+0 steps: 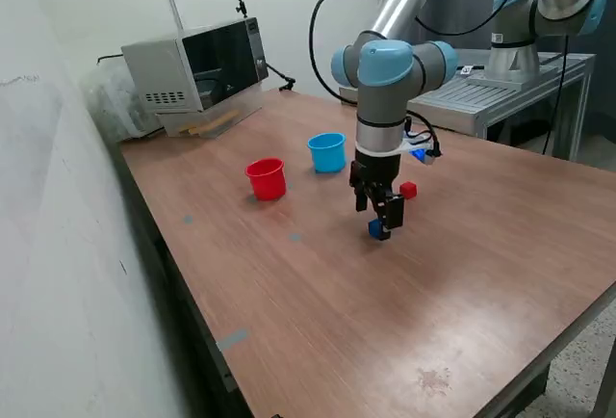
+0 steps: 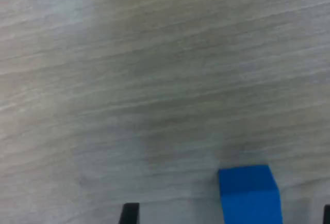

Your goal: Place red objects in the red bin, and blue objects in the blue bin.

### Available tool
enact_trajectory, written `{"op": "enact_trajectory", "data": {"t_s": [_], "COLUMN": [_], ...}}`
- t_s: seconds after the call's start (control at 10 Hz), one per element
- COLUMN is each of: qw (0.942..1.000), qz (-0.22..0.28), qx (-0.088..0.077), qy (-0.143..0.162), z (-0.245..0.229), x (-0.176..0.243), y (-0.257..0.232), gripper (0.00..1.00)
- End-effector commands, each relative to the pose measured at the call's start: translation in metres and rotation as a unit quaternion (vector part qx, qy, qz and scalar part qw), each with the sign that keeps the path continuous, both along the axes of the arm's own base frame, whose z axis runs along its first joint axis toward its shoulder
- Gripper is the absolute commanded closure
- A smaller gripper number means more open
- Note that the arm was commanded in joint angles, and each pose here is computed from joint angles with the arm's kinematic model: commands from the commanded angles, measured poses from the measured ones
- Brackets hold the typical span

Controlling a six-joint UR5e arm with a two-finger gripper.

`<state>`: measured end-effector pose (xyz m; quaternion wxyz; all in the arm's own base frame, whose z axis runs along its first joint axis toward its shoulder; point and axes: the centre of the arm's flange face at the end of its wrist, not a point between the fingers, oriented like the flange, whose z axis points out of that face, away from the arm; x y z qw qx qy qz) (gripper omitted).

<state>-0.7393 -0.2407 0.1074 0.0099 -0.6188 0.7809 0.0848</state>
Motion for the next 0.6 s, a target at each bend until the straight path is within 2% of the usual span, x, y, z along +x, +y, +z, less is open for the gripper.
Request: {"op": "enact_trajectory", "data": {"t_s": [0.0, 0.5], "qw": [1.0, 0.9999], "qz": [0.001, 0.011], "qx": [0.001, 0.002], "qy": [-0.006, -0.01], "z": [-0.0043, -0.0064], "x": [0.0033, 0.0075], "y": [-0.0016, -0.0068], "gripper": [0.0, 0.0]}}
